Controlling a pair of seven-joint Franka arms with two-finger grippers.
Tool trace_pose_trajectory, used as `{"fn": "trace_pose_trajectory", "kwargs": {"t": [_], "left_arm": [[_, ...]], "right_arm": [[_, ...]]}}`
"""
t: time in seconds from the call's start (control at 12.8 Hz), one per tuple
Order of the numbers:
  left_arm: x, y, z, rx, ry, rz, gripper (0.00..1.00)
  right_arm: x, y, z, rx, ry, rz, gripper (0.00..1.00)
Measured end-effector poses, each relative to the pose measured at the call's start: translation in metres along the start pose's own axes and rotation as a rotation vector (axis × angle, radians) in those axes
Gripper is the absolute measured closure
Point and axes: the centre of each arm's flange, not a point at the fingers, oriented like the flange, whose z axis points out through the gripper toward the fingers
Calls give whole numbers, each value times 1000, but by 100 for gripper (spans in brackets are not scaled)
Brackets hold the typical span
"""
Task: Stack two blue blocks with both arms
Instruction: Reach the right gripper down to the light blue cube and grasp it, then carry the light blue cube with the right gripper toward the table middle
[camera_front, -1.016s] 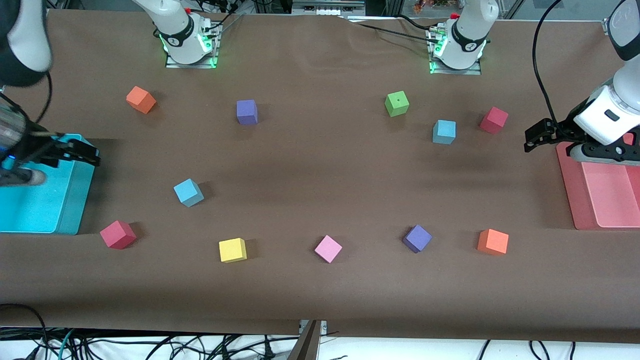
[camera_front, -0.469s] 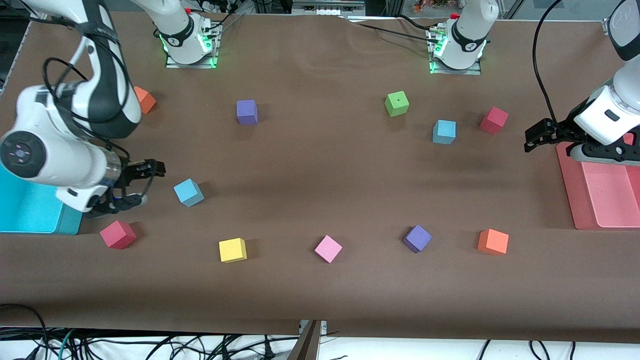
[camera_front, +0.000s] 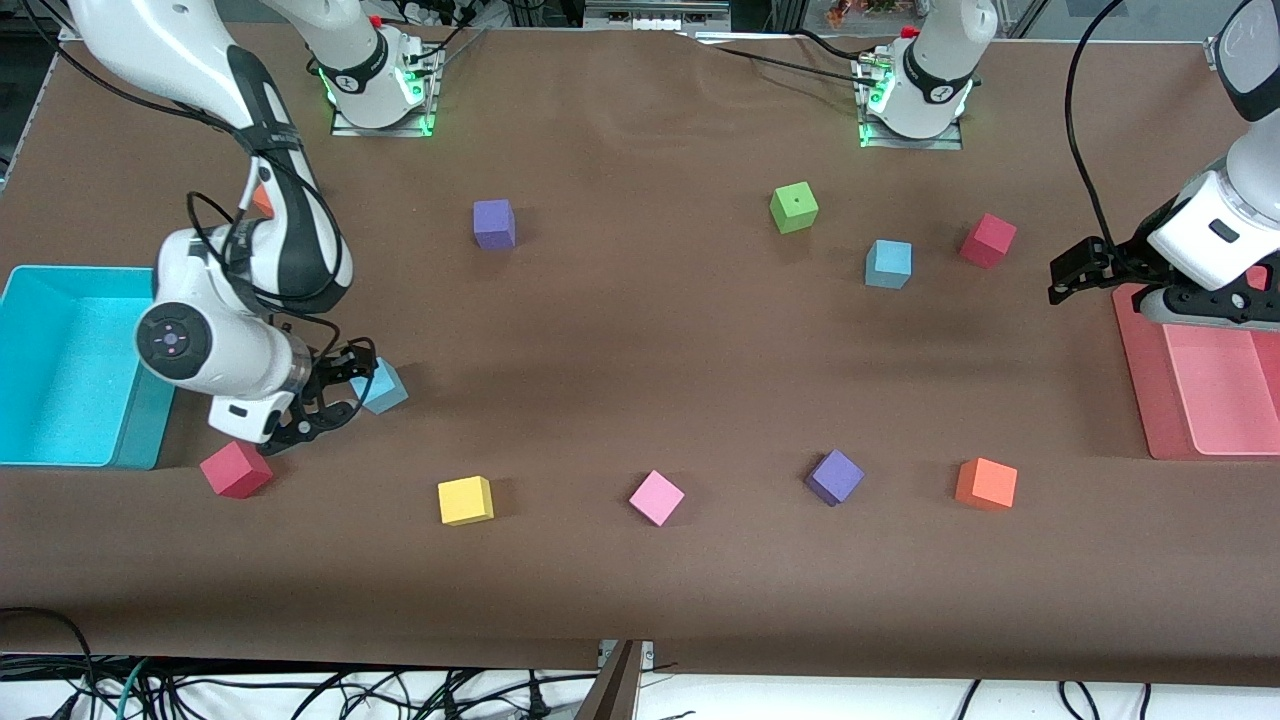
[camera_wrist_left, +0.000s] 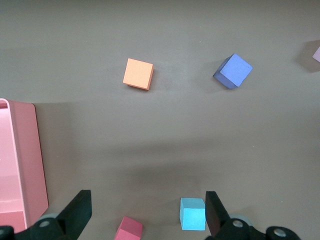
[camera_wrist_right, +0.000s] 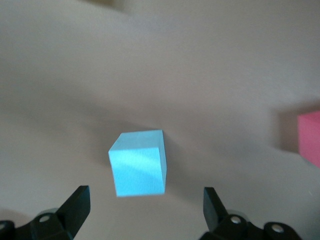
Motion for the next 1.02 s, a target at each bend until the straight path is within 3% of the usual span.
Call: {"fn": "trace_pose_trajectory", "kwargs": {"t": [0.47,0.78,0.86,1.02], "left_arm": [[0,0,0,0,0,0,0],[0,0,0,0,-1,0,0],[0,0,0,0,-1,0,0],[0,0,0,0,-1,0,0]], "right_arm": [[-13,-10,58,-21,60,-59,0],[-14,-13,79,-25,64,-64,0],[-14,-13,80,-24,64,-64,7],[-13,-15,80,-19,65,-62,32]]}}
